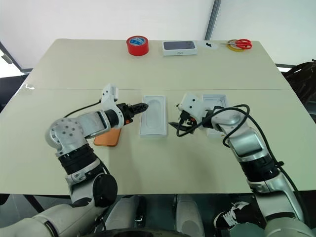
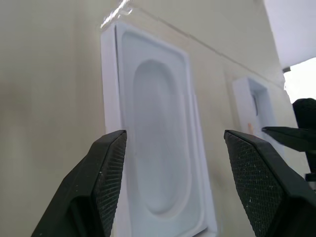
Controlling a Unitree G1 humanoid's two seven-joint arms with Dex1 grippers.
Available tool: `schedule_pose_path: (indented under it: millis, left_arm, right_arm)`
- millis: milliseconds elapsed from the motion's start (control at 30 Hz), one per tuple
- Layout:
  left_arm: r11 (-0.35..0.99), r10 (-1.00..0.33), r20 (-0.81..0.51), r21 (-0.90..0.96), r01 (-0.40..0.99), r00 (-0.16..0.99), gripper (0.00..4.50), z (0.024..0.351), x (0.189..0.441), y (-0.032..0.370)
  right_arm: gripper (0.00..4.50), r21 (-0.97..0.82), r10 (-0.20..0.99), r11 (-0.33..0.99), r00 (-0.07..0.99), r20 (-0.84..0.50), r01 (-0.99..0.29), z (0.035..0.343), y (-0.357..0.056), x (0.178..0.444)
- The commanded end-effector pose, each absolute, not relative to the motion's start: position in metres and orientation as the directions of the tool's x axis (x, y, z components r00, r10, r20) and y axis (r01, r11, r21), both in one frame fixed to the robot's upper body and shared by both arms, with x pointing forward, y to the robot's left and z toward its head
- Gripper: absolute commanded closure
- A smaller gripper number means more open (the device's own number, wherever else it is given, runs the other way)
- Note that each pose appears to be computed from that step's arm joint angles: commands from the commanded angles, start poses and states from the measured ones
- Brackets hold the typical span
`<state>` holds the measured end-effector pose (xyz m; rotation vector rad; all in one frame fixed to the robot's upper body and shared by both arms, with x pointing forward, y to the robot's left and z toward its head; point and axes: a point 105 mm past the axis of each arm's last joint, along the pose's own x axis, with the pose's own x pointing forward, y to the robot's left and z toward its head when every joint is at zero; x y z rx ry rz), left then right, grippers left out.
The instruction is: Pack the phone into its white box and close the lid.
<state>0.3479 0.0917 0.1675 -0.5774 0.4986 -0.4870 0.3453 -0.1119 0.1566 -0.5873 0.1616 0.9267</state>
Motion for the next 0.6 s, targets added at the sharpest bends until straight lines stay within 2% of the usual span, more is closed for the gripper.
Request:
schedule_pose_path:
  millis: [33,167,233,333,600]
  left_arm:
    - [0.790,-0.519,-0.223,-0.493,0.364,0.825,1.04,0.192,0.350,0.110]
    - [0.900,-0.424,-0.253,-0.225,0.373,0.870,1.04,0.183,0.353,0.145]
    - [0.913,-0.407,-0.233,-0.081,0.400,0.883,1.04,0.180,0.350,0.160]
    - [0.871,-0.450,-0.202,0.117,0.478,0.870,1.04,0.175,0.338,0.172]
    - [0.764,-0.578,-0.230,0.183,0.618,0.783,1.04,0.150,0.303,0.179]
  right_arm:
    - [2.25,-0.433,0.705,0.477,0.627,-0.331,-0.765,0.172,-0.099,0.352]
    - [4.37,-0.437,0.695,0.490,0.641,-0.326,-0.754,0.172,-0.081,0.361]
    - [4.44,-0.454,0.674,0.506,0.665,-0.323,-0.733,0.171,-0.072,0.370]
    - [4.44,-0.481,0.640,0.526,0.699,-0.319,-0.701,0.169,-0.058,0.383]
    - [4.44,-0.515,0.606,0.526,0.723,-0.331,-0.677,0.156,-0.027,0.409]
